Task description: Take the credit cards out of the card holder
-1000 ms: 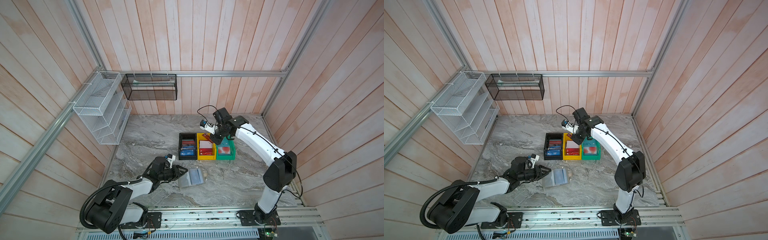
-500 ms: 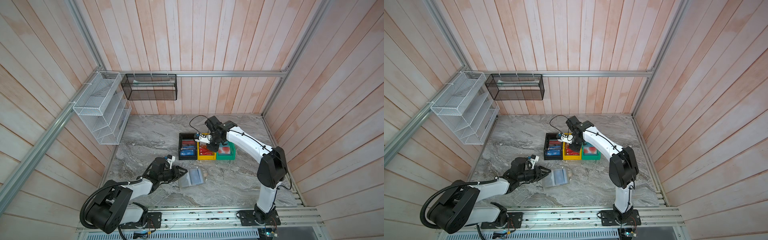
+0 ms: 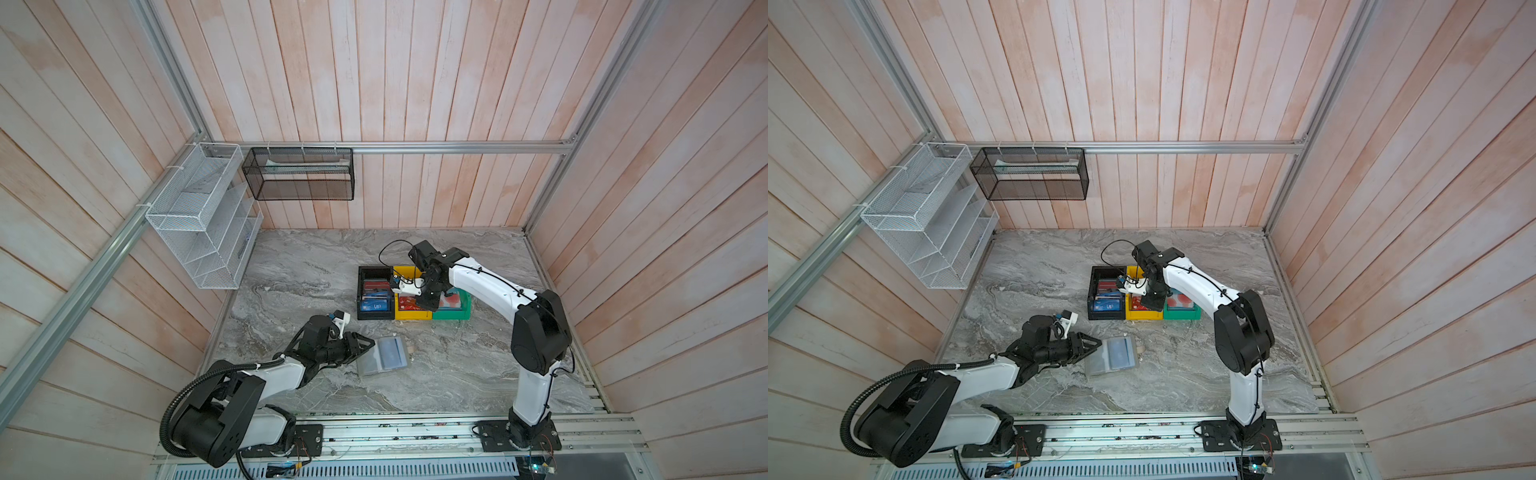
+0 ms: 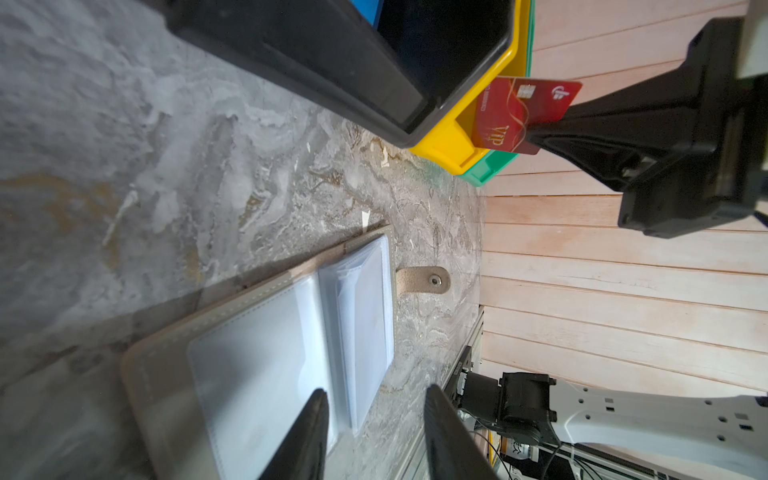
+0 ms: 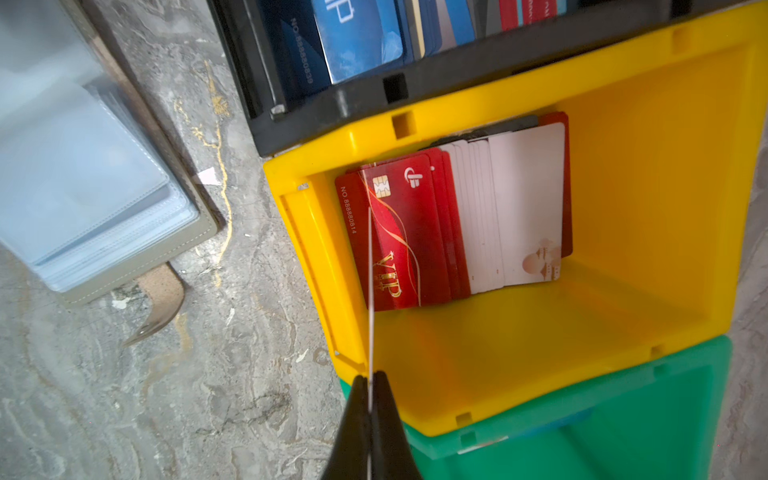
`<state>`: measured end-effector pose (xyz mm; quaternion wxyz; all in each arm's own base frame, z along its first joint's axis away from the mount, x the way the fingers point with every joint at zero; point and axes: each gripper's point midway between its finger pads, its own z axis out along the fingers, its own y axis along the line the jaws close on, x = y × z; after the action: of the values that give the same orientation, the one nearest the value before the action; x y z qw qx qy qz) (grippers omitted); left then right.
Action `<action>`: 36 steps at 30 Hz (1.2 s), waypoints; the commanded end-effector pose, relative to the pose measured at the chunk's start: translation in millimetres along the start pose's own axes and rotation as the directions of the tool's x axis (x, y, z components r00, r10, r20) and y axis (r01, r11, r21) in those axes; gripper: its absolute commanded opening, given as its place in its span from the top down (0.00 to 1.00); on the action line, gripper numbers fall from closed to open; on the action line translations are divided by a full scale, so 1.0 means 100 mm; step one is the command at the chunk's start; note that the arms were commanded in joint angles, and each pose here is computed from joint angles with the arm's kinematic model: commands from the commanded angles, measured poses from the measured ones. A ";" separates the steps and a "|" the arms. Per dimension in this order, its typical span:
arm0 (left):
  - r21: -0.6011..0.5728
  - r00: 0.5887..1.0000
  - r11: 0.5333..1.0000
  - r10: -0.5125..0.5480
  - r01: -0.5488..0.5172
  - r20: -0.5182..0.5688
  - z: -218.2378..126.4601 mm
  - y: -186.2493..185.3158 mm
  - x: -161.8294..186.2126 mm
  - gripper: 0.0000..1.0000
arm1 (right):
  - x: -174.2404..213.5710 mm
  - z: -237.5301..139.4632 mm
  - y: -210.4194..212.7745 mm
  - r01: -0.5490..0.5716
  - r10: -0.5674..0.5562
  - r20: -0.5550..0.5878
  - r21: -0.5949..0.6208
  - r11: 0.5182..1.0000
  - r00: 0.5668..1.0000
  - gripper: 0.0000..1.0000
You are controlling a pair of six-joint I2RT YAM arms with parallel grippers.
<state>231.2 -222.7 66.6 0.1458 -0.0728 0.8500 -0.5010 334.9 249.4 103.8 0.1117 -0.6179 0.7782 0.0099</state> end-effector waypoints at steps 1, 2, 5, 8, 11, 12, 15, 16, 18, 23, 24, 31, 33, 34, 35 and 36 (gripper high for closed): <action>-0.005 1.000 1.000 0.017 -0.017 0.012 -0.01 0.01 0.00 0.59 | 0.03 0.16 0.04 0.020 -0.021 -0.041 -0.014 1.000 0.999 1.00; -0.005 1.000 1.000 0.018 -0.018 0.012 -0.01 0.02 0.00 0.59 | 0.03 0.18 0.05 0.023 -0.024 -0.046 -0.016 1.000 0.999 1.00; -0.008 1.000 1.000 0.017 -0.017 0.012 0.00 0.03 0.00 0.59 | 0.01 0.21 0.05 0.025 -0.027 -0.051 -0.024 0.999 0.998 1.00; -0.011 1.000 1.000 0.015 -0.015 0.010 0.00 0.04 0.00 0.59 | -0.02 0.24 0.08 0.036 -0.037 -0.049 -0.032 0.999 0.998 1.00; -0.010 1.000 1.000 0.014 -0.014 0.005 0.02 0.05 0.00 0.59 | -0.05 0.24 0.09 0.041 -0.042 -0.046 -0.028 0.999 0.998 1.00; -0.009 1.000 1.000 0.013 -0.013 0.002 0.02 0.05 0.01 0.59 | -0.07 0.24 0.08 0.038 -0.039 -0.041 -0.027 0.999 0.998 1.00; -0.008 1.000 1.000 0.011 -0.011 0.000 0.03 0.06 0.01 0.59 | -0.10 0.22 -0.01 0.032 -0.031 -0.034 0.020 0.999 0.999 0.96; -0.009 1.000 1.000 0.010 -0.010 -0.002 0.03 0.06 0.02 0.59 | -0.11 0.21 -0.06 0.029 -0.027 -0.034 0.045 0.999 0.999 0.93; -0.008 1.000 1.000 0.012 -0.012 -0.003 0.03 0.06 0.01 0.59 | -0.14 0.18 -0.24 0.011 -0.007 -0.028 0.137 0.990 1.000 0.86; -0.008 1.000 1.000 0.011 -0.011 -0.004 0.03 0.06 0.02 0.59 | -0.23 0.10 -0.37 -0.002 0.001 0.006 0.199 0.980 1.000 0.77; -0.007 1.000 1.000 0.012 -0.012 -0.003 0.03 0.05 0.02 0.59 | -0.25 0.08 -0.38 -0.003 0.000 0.013 0.208 0.978 1.000 0.75; -0.021 1.000 1.000 0.003 -0.003 -0.009 0.02 0.11 0.05 0.60 | -0.60 -0.53 -0.79 -0.143 0.062 0.194 0.440 0.886 0.979 0.75; -0.042 1.000 0.999 -0.009 0.009 -0.008 0.01 0.16 0.07 0.60 | -0.76 -0.75 -0.63 -0.185 0.068 0.292 0.394 0.900 0.954 0.78; -0.056 1.000 0.998 -0.015 0.015 -0.005 0.00 0.19 0.08 0.60 | -0.83 -0.85 -0.52 -0.208 0.081 0.345 0.350 0.913 0.935 0.79; -0.070 1.000 0.997 -0.023 0.022 -0.003 -0.01 0.22 0.09 0.60 | -0.89 -0.92 -0.37 -0.222 0.097 0.387 0.293 0.930 0.917 0.79; -0.083 1.000 0.996 -0.028 0.028 0.000 -0.03 0.25 0.10 0.60 | -0.93 -0.97 -0.25 -0.235 0.119 0.421 0.236 0.943 0.899 0.79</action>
<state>226.5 -218.4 52.9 0.1332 -0.0849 0.8591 -0.4867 387.0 291.0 173.2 0.3047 -0.5387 0.7835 -0.0559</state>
